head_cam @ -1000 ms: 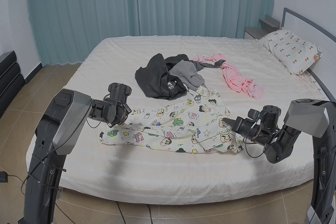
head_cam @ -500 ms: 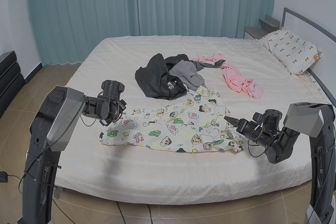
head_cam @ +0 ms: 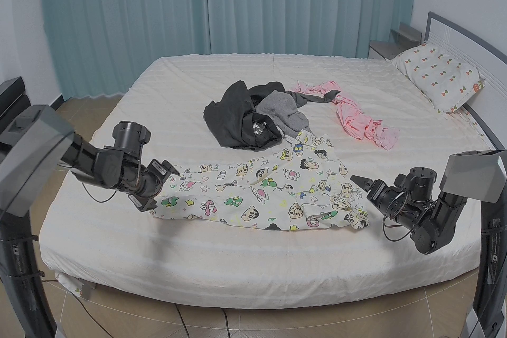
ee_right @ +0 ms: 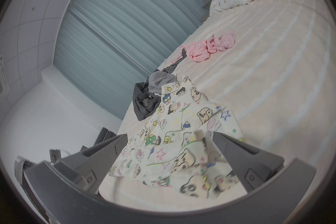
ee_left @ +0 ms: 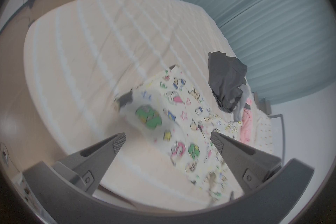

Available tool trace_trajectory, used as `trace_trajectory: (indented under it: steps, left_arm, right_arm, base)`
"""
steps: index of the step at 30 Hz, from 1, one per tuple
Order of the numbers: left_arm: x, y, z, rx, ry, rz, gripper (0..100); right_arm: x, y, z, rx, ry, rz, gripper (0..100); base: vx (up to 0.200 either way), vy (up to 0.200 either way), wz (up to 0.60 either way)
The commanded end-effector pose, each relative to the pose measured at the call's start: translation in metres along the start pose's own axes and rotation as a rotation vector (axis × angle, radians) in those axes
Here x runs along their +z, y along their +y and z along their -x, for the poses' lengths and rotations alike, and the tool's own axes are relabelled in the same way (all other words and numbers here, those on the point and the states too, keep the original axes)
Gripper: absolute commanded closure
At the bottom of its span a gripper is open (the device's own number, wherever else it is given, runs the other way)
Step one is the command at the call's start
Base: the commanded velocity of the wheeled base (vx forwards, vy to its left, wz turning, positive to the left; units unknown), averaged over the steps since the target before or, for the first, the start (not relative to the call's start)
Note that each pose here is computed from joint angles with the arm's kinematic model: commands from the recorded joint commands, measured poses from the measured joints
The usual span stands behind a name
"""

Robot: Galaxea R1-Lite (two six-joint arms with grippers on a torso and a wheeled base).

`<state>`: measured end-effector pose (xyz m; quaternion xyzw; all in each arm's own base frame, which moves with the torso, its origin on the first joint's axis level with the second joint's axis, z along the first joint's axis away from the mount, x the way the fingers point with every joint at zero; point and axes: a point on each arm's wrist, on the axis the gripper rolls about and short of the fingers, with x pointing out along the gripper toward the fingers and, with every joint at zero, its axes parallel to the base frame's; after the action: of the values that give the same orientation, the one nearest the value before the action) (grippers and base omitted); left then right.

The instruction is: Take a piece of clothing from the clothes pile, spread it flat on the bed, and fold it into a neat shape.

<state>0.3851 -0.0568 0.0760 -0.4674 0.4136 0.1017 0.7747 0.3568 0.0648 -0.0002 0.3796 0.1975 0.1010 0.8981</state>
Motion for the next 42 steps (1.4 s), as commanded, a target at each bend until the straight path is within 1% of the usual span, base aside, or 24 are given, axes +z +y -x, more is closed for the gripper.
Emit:
trace_trajectory:
  steps: [1,4,9,13,15,19,21,24,27,28,32,34,38,40,42]
  left_arm:
    - [-0.029,0.027,0.108,-0.255,0.16,0.188,0]
    - [-0.038,0.037,0.116,-0.288,0.205,0.182,0]
    - [-0.039,0.04,0.114,-0.321,0.182,0.165,0]
    - [-0.04,0.045,0.109,-0.303,0.186,0.173,0]
    - [-0.041,0.048,0.107,-0.295,0.196,0.169,0]
    - [-0.043,0.05,0.106,-0.288,0.207,0.17,0]
    - [-0.044,0.051,0.105,-0.282,0.211,0.172,0]
    - [-0.045,0.054,0.103,-0.272,0.211,0.15,0]
    - [-0.047,0.058,0.1,-0.256,0.212,0.124,0]
    - [-0.047,0.059,0.099,-0.251,0.21,0.118,0]
    - [-0.047,0.059,0.098,-0.25,0.21,0.118,0]
    - [-0.047,0.06,0.097,-0.246,0.212,0.12,0]
    - [-0.047,0.06,0.097,-0.246,0.212,0.118,0]
    - [-0.047,0.06,0.096,-0.244,0.214,0.119,0]
    - [-0.047,0.061,0.093,-0.235,0.217,0.122,0]
  right_arm:
    - [-0.036,0.059,0.037,0.05,0.059,-0.113,0]
    - [-0.044,0.057,0.036,0.035,0.078,-0.112,0]
    - [-0.046,0.054,0.039,0.019,0.09,-0.114,0]
    - [-0.049,0.053,0.039,0.011,0.101,-0.116,0]
    - [-0.055,0.054,0.04,0.009,0.119,-0.115,0]
    - [-0.066,0.047,0.036,-0.006,0.145,-0.112,0]
    - [-0.071,0.042,0.035,-0.021,0.158,-0.11,0]
    - [-0.078,0.029,0.033,-0.073,0.183,-0.111,0]
    - [-0.084,0.017,0.039,-0.148,0.233,-0.109,0]
    - [-0.087,0.016,0.04,-0.18,0.261,-0.106,0]
    - [-0.089,0.016,0.043,-0.224,0.303,-0.099,0]
    - [-0.091,0.011,0.04,-0.262,0.328,-0.094,0]
    - [-0.09,0.01,0.038,-0.283,0.336,-0.09,0]
    - [-0.088,0.012,0.039,-0.272,0.33,-0.089,0]
    - [-0.079,0.025,0.043,-0.232,0.304,-0.089,0]
  base:
    - [0.2,0.0,0.0]
    - [0.2,0.0,0.0]
    - [0.2,0.0,0.0]
    - [0.2,0.0,0.0]
    - [0.2,0.0,0.0]
    - [0.2,0.0,0.0]
    - [0.0,0.0,0.0]
    - [0.0,0.0,0.0]
    - [0.0,0.0,0.0]
    - [0.0,0.0,0.0]
    - [0.0,0.0,0.0]
    - [0.0,0.0,0.0]
    - [0.0,0.0,0.0]
    - [0.0,0.0,0.0]
    - [0.0,0.0,0.0]
